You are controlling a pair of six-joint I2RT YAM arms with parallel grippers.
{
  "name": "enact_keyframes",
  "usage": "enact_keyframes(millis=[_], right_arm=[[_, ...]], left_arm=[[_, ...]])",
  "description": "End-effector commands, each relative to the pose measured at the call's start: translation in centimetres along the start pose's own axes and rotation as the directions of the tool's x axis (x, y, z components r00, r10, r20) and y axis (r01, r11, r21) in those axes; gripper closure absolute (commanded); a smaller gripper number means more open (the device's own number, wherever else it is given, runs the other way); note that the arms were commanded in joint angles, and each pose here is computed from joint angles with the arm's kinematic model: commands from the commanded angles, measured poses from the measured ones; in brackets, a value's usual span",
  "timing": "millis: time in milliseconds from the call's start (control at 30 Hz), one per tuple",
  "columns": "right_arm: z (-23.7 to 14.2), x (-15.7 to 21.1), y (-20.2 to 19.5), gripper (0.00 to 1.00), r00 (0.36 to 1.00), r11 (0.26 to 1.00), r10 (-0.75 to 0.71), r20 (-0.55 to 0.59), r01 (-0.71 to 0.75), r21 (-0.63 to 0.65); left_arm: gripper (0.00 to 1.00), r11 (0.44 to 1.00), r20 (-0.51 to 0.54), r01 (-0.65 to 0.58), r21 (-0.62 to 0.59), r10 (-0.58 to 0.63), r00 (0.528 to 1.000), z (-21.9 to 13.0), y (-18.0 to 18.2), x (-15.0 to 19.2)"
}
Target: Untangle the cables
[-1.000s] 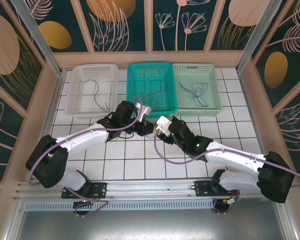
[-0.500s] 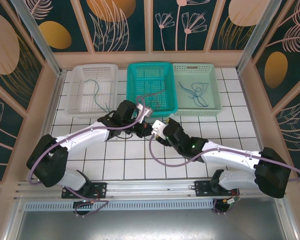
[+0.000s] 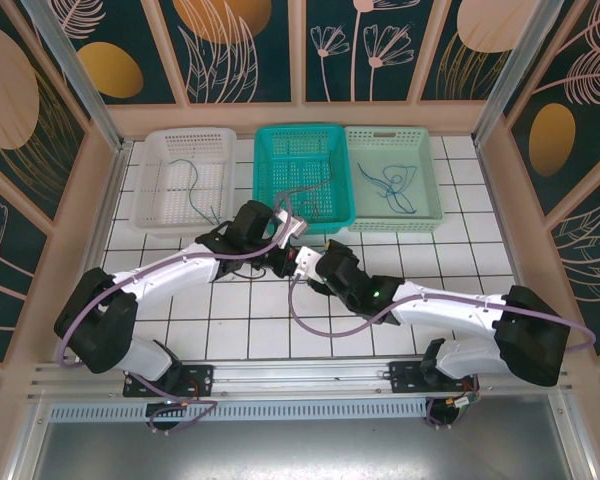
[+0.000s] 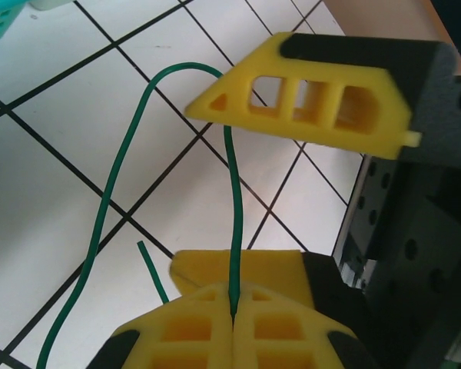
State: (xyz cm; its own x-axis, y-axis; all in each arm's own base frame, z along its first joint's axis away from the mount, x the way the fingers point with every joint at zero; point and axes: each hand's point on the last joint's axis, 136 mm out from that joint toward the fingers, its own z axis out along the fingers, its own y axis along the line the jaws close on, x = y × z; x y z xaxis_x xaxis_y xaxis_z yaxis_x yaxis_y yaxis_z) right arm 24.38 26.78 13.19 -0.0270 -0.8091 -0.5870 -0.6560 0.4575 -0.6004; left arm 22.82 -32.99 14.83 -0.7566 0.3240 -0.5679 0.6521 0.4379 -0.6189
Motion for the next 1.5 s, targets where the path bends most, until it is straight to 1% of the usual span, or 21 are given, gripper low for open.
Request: enact_keyframes(millis=[0,67,133,267,367,467,500,567,600,633,700,767,800,833,867,933,1033,1100,1167,1300,1467], right_arm=[[0.0,-1.9,-1.0,0.38,0.999,1.0,0.0,0.049,-0.001,0.015],[0.0,-1.9,-1.2,0.42,0.999,1.0,0.001,0.049,-0.002,0.017],[-0.1,-1.9,-1.4,0.5,0.999,1.0,0.007,0.051,-0.008,0.02],[-0.5,-2.1,-1.5,0.76,0.998,1.0,0.017,0.061,-0.018,0.012],[-0.6,-1.6,-1.3,0.89,0.999,1.0,0.016,0.048,-0.016,0.002],[-0.7,-1.1,-1.1,0.98,0.999,1.0,0.017,0.036,-0.017,-0.003],[-0.7,-1.1,-1.1,1.0,0.999,1.0,0.02,0.035,-0.02,-0.002],[-0.8,-1.0,-1.1,1.0,0.999,1.0,0.03,0.039,-0.03,-0.003],[-0.9,-1.1,-1.1,1.0,0.999,0.999,0.034,0.043,-0.034,-0.004],[-1.0,-1.1,-1.1,1.0,0.998,0.999,0.043,0.048,-0.042,-0.008],[-1.1,-1.2,-1.1,1.0,0.997,0.998,0.058,0.057,-0.057,-0.017],[-1.3,-1.1,-1.2,1.0,0.996,0.997,0.072,0.059,-0.072,-0.013],[-1.3,-1.0,-1.3,1.0,0.995,0.997,0.081,0.062,-0.081,-0.012],[-1.4,-0.9,-1.4,1.0,0.994,0.996,0.09,0.062,-0.09,-0.011],[-1.5,-0.9,-1.5,1.0,0.993,0.995,0.095,0.063,-0.094,-0.011],[-1.6,-0.9,-1.7,1.0,0.991,0.994,0.109,0.072,-0.108,-0.012],[-1.8,-1.0,-2.2,1.0,0.988,0.992,0.13,0.082,-0.129,-0.015],[-2.0,-1.3,-2.4,1.0,0.985,0.99,0.144,0.098,-0.142,-0.027],[-2.1,-1.5,-2.5,1.0,0.983,0.989,0.147,0.106,-0.144,-0.033],[-2.0,-1.6,-2.5,1.0,0.985,0.99,0.139,0.098,-0.136,-0.035],[-2.1,-2.0,-2.9,1.0,0.985,0.991,0.135,0.105,-0.133,-0.023]], left_arm=[[1.0,0.998,-0.007,-0.044,0.042,0.044,0.999,-0.8,-1.1,0.4],[1.0,0.998,-0.013,-0.049,0.037,0.05,0.999,-0.9,-1.1,0.7],[1.0,0.998,-0.019,-0.054,0.031,0.055,0.998,-0.9,-1.0,0.8],[1.0,0.998,-0.018,-0.059,0.029,0.059,0.998,-0.8,-0.9,0.7],[1.0,0.998,-0.008,-0.067,0.019,0.067,0.998,-1.0,-0.9,0.3],[1.0,0.997,0.011,-0.069,-0.019,0.069,0.998,-1.1,-0.5,-0.3],[1.0,0.997,0.02,-0.07,-0.029,0.071,0.997,-1.3,-0.4,-0.6],[1.0,0.997,0.037,-0.073,-0.035,0.075,0.997,-1.4,-0.5,-1.1],[0.95,0.997,0.044,-0.072,-0.041,0.074,0.996,-1.4,-0.5,-1.3],[0.88,0.996,0.057,-0.066,-0.059,0.07,0.996,-1.5,-0.3,-1.6],[0.62,0.992,0.082,-0.057,-0.112,0.066,0.994,-1.8,0.5,-2.2],[0.28,0.983,0.118,-0.05,-0.179,0.072,0.99,-2.5,1.2,-2.8],[0.22,0.975,0.14,-0.042,-0.219,0.074,0.987,-2.9,1.8,-3.2],[0.08,0.961,0.169,-0.035,-0.273,0.084,0.982,-3.6,2.4,-3.6],[0.02,0.943,0.207,-0.017,-0.334,0.091,0.974,-4.5,3.1,-4.1],[0.02,0.906,0.278,0.007,-0.424,0.122,0.953,-6.5,3.9,-5.0],[0.02,0.872,0.361,0.021,-0.49,0.181,0.915,-9.1,3.9,-5.7],[0.02,0.854,0.387,0.027,-0.52,0.207,0.899,-10.3,3.9,-5.8],[0.01,0.847,0.394,0.025,-0.531,0.221,0.892,-10.9,3.8,-5.7],[0.02,0.871,0.396,0.011,-0.492,0.212,0.894,-10.3,3.3,-5.5],[0.1,0.912,0.38,-0.006,-0.41,0.177,0.908,-8.5,2.6,-5.4]])
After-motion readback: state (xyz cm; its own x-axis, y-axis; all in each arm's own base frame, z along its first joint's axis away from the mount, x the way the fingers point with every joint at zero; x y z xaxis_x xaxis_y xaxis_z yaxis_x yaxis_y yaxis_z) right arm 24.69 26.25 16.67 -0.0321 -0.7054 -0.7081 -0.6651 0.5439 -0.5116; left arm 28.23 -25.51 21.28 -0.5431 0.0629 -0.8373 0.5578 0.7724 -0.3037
